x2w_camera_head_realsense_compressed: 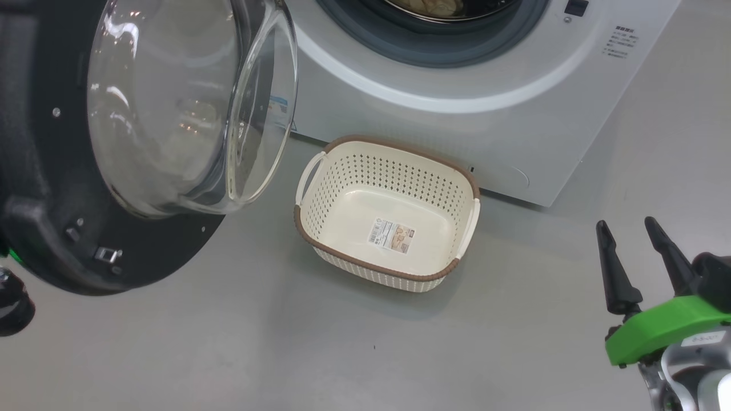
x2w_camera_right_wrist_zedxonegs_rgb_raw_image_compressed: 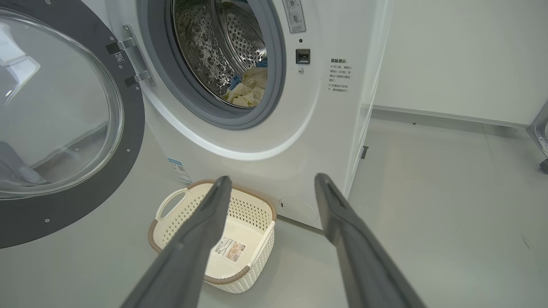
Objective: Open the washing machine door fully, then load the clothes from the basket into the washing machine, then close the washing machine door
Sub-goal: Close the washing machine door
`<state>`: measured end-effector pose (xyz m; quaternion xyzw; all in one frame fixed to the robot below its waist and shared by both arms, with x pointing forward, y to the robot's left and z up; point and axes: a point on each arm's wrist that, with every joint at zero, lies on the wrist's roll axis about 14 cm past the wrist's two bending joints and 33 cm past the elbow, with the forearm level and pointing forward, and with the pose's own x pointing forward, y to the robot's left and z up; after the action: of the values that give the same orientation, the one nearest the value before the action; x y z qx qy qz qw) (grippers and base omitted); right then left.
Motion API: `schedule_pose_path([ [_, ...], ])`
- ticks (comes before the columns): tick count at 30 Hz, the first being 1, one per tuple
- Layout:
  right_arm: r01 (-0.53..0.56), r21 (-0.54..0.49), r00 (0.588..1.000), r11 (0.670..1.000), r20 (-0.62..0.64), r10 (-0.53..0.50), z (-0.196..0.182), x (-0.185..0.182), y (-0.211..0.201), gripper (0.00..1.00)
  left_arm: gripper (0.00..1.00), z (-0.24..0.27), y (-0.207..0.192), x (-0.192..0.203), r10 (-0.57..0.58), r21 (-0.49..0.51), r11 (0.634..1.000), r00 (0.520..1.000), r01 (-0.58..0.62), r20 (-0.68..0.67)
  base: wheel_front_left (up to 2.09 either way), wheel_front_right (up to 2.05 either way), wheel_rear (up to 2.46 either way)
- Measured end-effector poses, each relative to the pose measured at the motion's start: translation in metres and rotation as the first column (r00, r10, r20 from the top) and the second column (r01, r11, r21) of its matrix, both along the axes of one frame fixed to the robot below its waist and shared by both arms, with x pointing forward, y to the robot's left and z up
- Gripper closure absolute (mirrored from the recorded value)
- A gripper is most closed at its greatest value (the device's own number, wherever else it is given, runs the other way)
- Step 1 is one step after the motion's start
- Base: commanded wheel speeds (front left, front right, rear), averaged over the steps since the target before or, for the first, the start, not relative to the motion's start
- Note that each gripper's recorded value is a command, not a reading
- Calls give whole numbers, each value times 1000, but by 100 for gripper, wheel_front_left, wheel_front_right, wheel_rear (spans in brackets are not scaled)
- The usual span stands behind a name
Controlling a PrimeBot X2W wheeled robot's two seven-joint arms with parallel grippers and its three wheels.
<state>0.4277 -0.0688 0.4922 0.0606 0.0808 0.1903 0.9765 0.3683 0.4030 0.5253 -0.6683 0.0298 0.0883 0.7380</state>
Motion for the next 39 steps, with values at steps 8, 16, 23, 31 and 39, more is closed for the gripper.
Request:
schedule_pose_path([
  [8, -1, 0, 1000, 1000, -1, 1, 0, -2, 0, 0, 100, 9, -47, 7, -169, 4, 986, 984, 169, 60, 0, 0, 0],
  [16, 24, 8, 1000, 1000, 9, -24, 2, -5, -8, 0, 100, 22, -93, 15, -324, 48, 946, 940, 321, 109, 0, 0, 0],
  [23, 53, 4, 999, 999, 2, -53, -1, -8, -19, 0, 100, 21, -140, 23, -436, 52, 900, 890, 433, 135, 0, 0, 0],
  [31, 87, 21, 996, 996, 2, -87, -2, -6, -30, 0, 100, 23, -180, 36, -518, 49, 854, 838, 517, 172, 0, 0, 0],
  [39, 134, 33, 991, 990, 5, -135, -3, -6, -45, 0, 100, 27, -226, 50, -619, 62, 781, 758, 621, 206, 0, 0, 0],
])
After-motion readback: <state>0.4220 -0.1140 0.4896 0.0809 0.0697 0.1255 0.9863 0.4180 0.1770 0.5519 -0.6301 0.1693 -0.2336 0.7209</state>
